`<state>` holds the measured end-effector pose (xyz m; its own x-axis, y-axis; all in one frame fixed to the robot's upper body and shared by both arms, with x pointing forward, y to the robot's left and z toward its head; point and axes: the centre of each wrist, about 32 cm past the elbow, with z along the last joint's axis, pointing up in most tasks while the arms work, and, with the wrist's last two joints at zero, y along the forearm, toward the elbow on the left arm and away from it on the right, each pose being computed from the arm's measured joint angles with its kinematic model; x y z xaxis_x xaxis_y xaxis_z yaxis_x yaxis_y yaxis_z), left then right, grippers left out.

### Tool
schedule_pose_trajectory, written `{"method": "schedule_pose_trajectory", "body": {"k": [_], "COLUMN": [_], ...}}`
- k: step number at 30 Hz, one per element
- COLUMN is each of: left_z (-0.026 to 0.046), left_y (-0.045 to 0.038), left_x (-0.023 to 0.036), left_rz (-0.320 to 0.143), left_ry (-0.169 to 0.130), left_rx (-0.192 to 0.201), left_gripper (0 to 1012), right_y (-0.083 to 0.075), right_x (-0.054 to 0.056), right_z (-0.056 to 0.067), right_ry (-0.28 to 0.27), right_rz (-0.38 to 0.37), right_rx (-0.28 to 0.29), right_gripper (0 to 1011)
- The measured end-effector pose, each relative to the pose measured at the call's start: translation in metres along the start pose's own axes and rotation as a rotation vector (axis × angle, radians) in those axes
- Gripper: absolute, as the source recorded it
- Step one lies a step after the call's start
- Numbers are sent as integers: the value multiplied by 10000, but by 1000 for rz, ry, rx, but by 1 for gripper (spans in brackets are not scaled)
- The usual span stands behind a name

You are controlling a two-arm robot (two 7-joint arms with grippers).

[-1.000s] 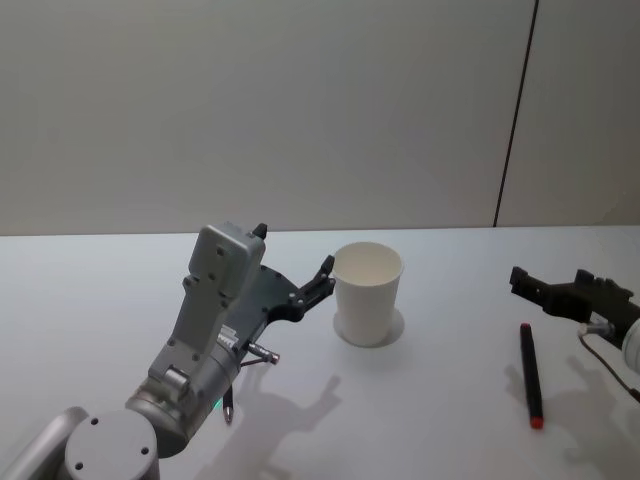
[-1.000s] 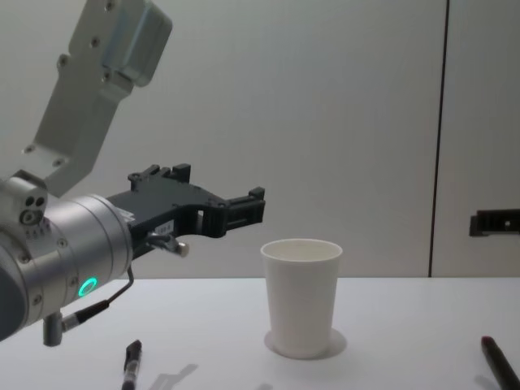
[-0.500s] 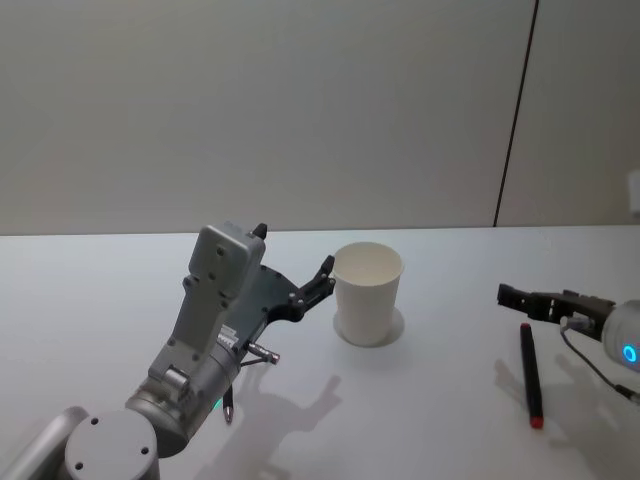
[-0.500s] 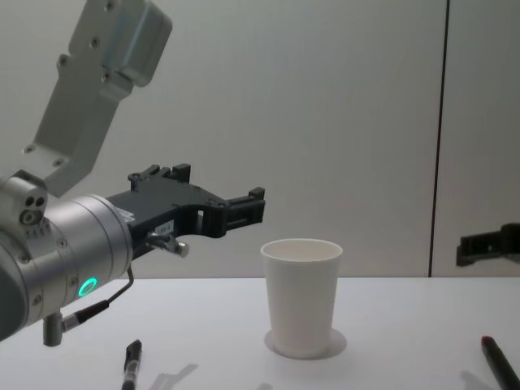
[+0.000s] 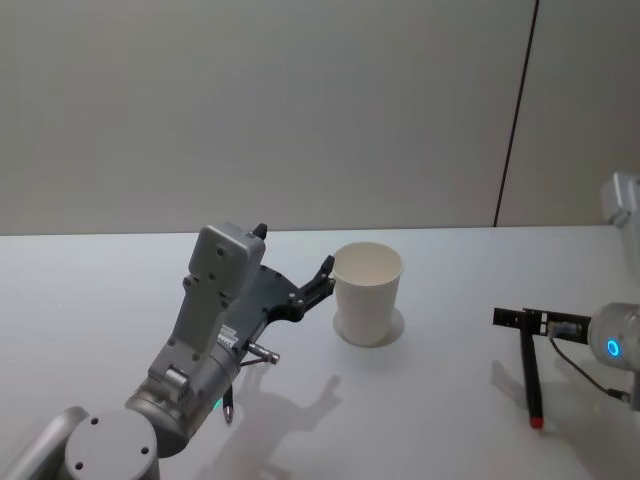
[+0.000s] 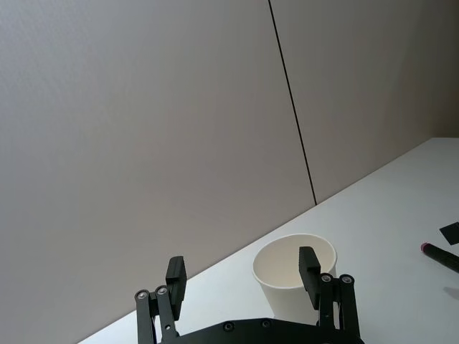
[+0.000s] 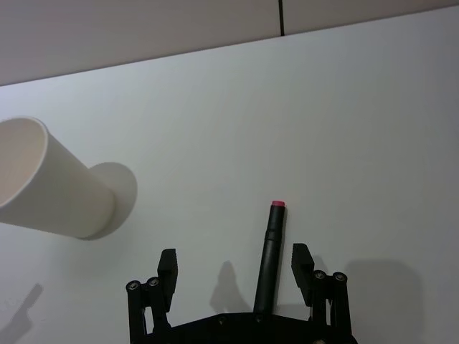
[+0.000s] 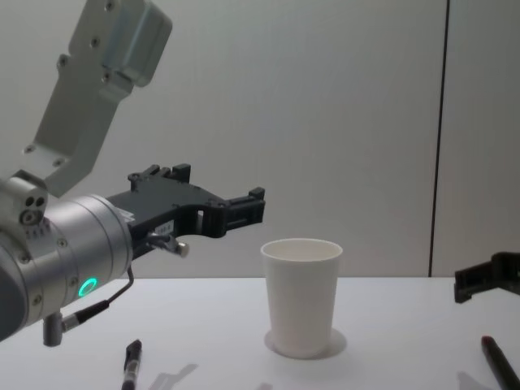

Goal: Place the pen into the pen holder.

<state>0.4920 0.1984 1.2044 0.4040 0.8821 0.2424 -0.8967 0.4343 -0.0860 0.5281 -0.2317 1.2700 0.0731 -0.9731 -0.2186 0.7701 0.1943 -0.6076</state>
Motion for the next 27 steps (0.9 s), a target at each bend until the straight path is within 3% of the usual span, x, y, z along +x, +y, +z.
{"method": "schedule_pose_trajectory", "body": {"k": [13, 27], "left_z": [0, 0], "left_y": [0, 0], "left_x": [0, 0], "left_rz": [0, 0], "left_ry": [0, 0], "left_rx": [0, 0], "left_gripper": [1004, 1004], "right_y": [105, 216], "right_x": [13, 72], "right_z": [97, 201], "right_ry": [18, 32], "right_rz": [-53, -88], "right_rx": [-82, -119], "right_gripper": [1001, 1001]}}
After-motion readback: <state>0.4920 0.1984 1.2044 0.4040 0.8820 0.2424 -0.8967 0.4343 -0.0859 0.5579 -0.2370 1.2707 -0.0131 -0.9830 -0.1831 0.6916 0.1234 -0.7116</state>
